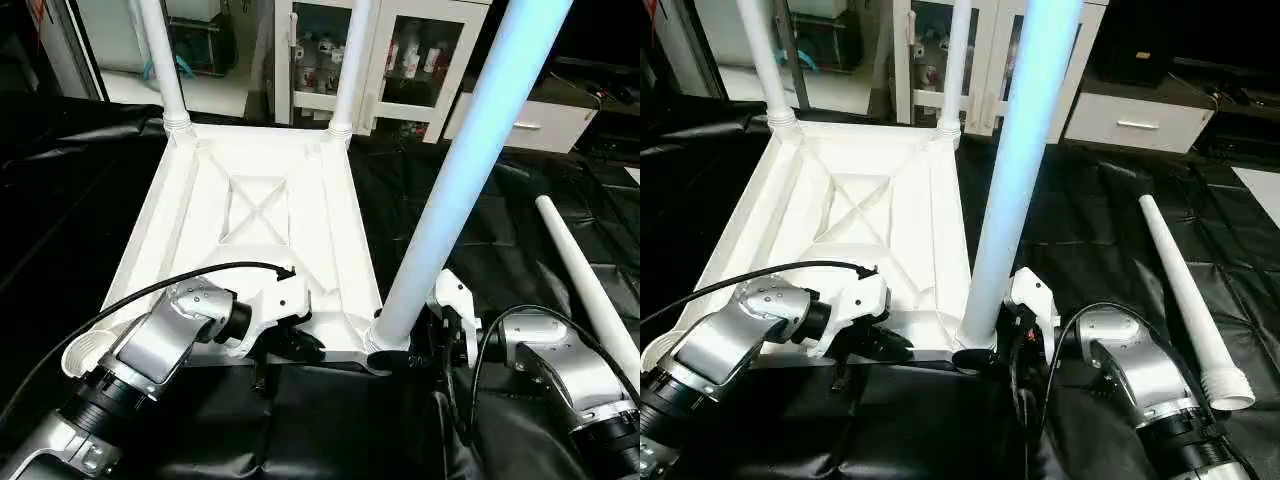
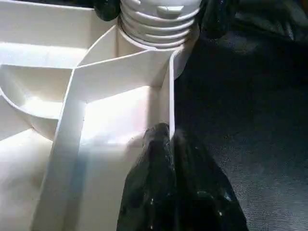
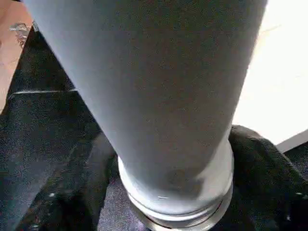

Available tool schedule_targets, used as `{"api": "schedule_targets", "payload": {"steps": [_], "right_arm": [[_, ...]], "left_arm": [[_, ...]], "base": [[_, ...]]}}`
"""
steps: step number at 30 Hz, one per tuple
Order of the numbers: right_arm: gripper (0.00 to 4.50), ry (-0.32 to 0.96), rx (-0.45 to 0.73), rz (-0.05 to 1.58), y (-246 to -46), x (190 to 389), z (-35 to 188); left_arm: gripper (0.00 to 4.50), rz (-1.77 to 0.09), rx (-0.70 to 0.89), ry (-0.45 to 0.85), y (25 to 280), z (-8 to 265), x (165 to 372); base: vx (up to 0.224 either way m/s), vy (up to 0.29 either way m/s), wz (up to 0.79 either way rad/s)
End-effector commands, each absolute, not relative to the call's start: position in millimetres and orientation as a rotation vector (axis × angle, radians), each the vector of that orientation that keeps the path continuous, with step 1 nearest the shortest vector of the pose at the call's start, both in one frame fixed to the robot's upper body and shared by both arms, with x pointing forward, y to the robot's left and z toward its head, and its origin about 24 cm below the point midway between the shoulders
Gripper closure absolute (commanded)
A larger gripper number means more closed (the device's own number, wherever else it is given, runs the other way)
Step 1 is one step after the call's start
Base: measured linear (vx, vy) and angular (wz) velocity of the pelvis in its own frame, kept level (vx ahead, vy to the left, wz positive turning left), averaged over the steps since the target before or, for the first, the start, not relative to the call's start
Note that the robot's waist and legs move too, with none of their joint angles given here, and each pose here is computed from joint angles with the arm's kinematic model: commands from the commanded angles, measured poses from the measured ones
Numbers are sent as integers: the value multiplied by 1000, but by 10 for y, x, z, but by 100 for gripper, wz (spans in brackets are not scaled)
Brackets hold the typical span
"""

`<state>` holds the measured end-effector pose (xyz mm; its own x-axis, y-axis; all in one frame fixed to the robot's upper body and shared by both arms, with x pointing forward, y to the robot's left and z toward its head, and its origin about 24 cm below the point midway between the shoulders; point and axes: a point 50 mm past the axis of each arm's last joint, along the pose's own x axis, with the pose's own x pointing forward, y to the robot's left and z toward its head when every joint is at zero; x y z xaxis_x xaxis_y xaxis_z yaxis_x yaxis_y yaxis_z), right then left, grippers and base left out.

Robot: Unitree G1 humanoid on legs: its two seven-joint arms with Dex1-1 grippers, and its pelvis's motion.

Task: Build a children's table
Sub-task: Rotate leg to tighten

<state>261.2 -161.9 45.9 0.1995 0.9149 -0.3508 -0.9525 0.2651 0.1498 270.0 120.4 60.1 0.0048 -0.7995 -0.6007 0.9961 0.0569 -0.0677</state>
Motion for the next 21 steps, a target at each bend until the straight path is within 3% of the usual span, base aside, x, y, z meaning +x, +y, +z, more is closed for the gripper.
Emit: {"api": "schedule_targets", "payload": {"steps": [1, 7, 15, 19, 21], "right_arm": [[127, 405, -135, 1325, -1631, 2609, 492], [166, 410, -142, 1336, -1627, 2601, 479], [175, 417, -150, 1330, -1626, 2607, 459], [175, 398, -152, 1204, -1605, 2706, 416], [175, 389, -71, 921, -1525, 2908, 308]], "left_arm": [[450, -1560, 441, 613, 1118, 522, 2602], [450, -1562, 441, 618, 1114, 514, 2597], [450, -1552, 437, 619, 1107, 501, 2596], [450, -1491, 441, 593, 1079, 482, 2653], [450, -1315, 366, 528, 941, 500, 2828]], "base": [[0, 0, 0], [0, 0, 0], [0, 0, 0], [0, 0, 0], [0, 0, 0]]}}
